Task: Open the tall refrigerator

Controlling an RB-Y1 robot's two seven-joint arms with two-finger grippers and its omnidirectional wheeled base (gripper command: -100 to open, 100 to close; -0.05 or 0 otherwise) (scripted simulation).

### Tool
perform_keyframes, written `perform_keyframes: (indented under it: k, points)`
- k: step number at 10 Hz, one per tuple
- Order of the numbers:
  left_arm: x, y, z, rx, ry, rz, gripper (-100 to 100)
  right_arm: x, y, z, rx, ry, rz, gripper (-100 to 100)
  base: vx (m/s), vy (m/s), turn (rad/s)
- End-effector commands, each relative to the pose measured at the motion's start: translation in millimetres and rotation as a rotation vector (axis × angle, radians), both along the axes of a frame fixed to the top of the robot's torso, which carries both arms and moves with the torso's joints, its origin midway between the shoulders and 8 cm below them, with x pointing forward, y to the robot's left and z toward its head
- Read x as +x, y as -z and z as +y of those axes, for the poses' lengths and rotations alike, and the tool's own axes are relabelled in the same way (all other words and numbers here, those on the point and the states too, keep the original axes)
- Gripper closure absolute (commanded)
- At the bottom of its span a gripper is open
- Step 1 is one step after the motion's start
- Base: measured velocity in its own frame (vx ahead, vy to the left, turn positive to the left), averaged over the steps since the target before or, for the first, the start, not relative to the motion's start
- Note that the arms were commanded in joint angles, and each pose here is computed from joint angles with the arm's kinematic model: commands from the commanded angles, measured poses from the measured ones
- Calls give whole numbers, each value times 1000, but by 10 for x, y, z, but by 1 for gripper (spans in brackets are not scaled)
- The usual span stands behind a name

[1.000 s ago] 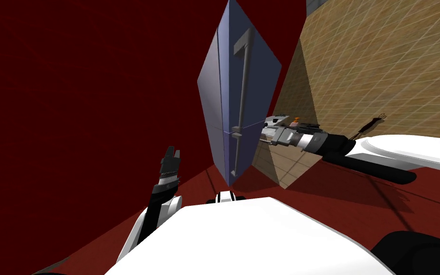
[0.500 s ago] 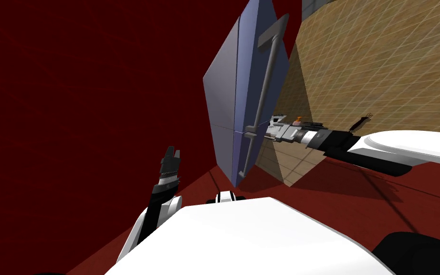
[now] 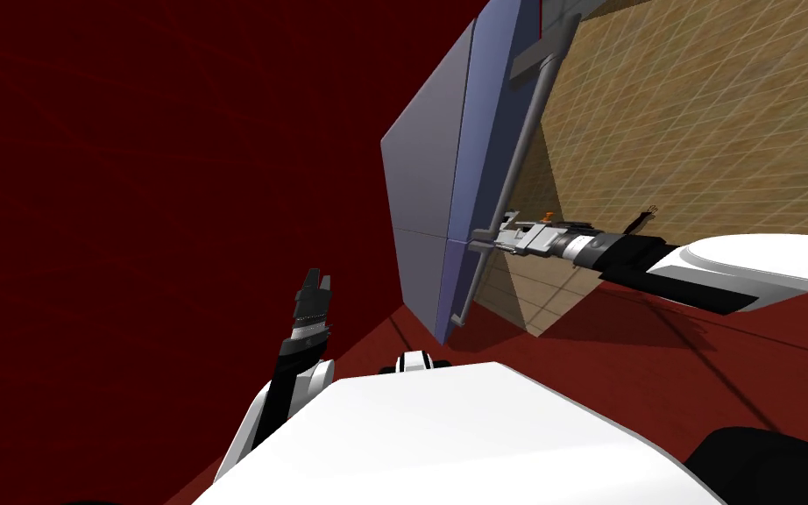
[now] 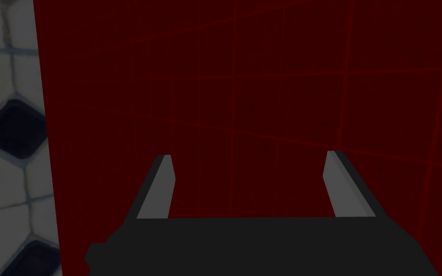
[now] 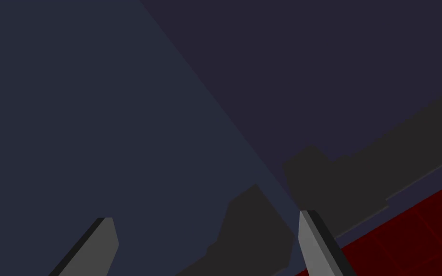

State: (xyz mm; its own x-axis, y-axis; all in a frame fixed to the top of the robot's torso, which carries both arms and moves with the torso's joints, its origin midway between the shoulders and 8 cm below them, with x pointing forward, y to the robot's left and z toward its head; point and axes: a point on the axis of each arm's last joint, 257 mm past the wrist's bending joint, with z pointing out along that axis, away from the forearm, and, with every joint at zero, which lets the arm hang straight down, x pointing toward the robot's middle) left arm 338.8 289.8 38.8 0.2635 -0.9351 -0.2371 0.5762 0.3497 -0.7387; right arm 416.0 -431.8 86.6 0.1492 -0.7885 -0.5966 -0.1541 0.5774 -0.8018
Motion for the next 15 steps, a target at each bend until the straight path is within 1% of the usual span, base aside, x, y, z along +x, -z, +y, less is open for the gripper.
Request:
perform_keyframes:
  k: [1,2,3,4,5,6,7,9,10,12,13,15]
  points:
    - [0,0,0,0,0,0,0,70,-74,-256,-13,57,-10,-100,68,258,-106]
    - [0,0,0,0,0,0,0,53,-41,-233,-8,54,-5,-100,16,110,-80]
    - [0,0,0,0,0,0,0,50,-41,-287,-7,67,-6,-100,-9,7,-44]
    - [0,0,0,0,0,0,0,45,-32,-311,-7,72,-5,100,-8,2,-14]
    - [0,0,0,0,0,0,0,35,-23,-198,-5,45,-2,100,-84,-132,60]
    - [0,0,1,1,0,0,0,23,-28,-88,-3,18,-3,100,-82,-321,142]
    - [1,0,1,1,0,0,0,23,-28,-88,-3,18,-3,100,-87,-286,61]
    - [1,1,2,1,0,0,0,-7,-38,131,-1,-36,-3,100,-79,-314,77]
    - [1,0,1,1,0,0,0,-7,-38,131,-1,-36,-3,100,-110,-258,60]
    - [1,0,1,1,0,0,0,-47,-49,350,1,-91,-4,100,-144,-292,90]
    - [1,0,1,1,0,0,0,-47,-49,350,1,-91,-4,100,-120,-257,59]
    - [1,0,1,1,0,0,0,-97,-62,566,1,-145,-6,100,-127,-298,91]
